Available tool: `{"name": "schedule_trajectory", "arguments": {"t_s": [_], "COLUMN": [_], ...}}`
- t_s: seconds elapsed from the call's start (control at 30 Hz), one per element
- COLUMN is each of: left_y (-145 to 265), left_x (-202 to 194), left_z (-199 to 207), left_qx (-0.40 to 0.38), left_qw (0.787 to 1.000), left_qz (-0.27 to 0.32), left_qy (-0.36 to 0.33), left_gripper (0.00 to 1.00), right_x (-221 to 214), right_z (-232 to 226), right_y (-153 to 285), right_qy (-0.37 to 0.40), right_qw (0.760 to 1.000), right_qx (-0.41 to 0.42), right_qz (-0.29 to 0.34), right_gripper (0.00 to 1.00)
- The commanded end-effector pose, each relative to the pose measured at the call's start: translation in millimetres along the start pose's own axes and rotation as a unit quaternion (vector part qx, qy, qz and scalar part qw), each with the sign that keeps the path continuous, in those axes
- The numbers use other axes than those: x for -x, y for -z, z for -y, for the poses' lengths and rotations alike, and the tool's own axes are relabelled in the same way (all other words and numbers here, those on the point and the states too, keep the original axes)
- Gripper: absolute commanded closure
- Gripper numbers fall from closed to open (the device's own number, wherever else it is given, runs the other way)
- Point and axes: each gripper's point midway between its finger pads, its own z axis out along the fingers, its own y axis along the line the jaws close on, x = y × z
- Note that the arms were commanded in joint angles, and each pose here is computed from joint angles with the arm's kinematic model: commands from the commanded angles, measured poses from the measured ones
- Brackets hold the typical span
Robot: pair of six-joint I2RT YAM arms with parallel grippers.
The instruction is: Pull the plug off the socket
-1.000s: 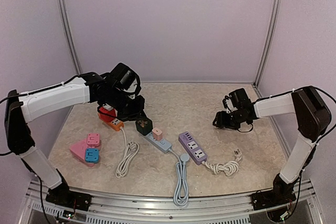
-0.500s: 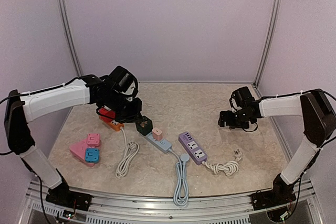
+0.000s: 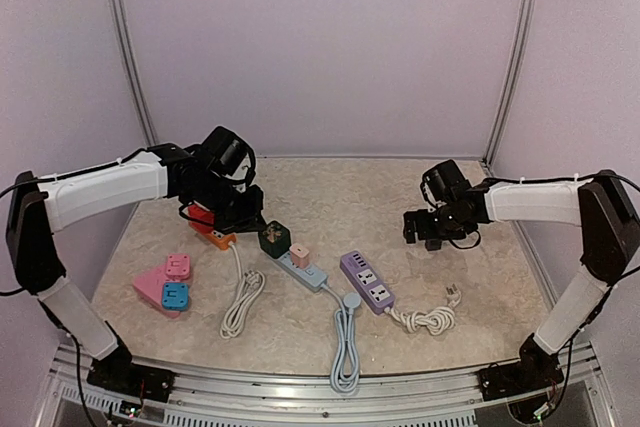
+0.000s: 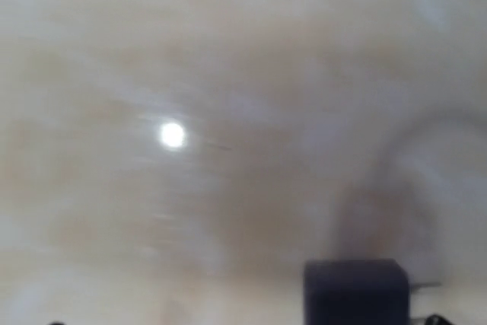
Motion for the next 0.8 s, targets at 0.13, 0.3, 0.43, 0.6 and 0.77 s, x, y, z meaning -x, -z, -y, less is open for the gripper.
{"name": "schedule_trajectory", "arguments": {"t_s": [0.13,0.3,0.43,0.6,0.77], "left_y": [5.5,7.7,5.0,-7.3,-28.8], "left_x": [1.6,5.2,13.0,23.8,42.3], "left_z": [3.0,-13.4,-38.0,-66.0,-72.6], "left_qx": [-0.015,0.003,0.010,0.035,0.065], "left_qw": [1.000,1.000,0.999,0.996,0.995], "left_qz": [0.007,0.012,0.008,0.004,0.003], "left_qy": [-0.005,0.010,0.048,0.079,0.080], "left_gripper": [0.98,0.98,0.98,0.98,0.98], "right_x": [0.2,9.3,14.2,11.4,3.1], "right_z": [-36.4,-67.9,-111.4,-171.5,-222.1], "right_y": [0.5,14.4,24.7,34.1,38.5], "right_qy": [0.017,0.037,0.078,0.134,0.193], "right_qw": [1.000,0.998,0.995,0.986,0.974], "right_qx": [0.011,0.038,0.061,0.093,0.113], "right_qz": [-0.001,0.016,0.027,0.037,0.043], "right_gripper": [0.01,0.01,0.01,0.02,0.02]}}
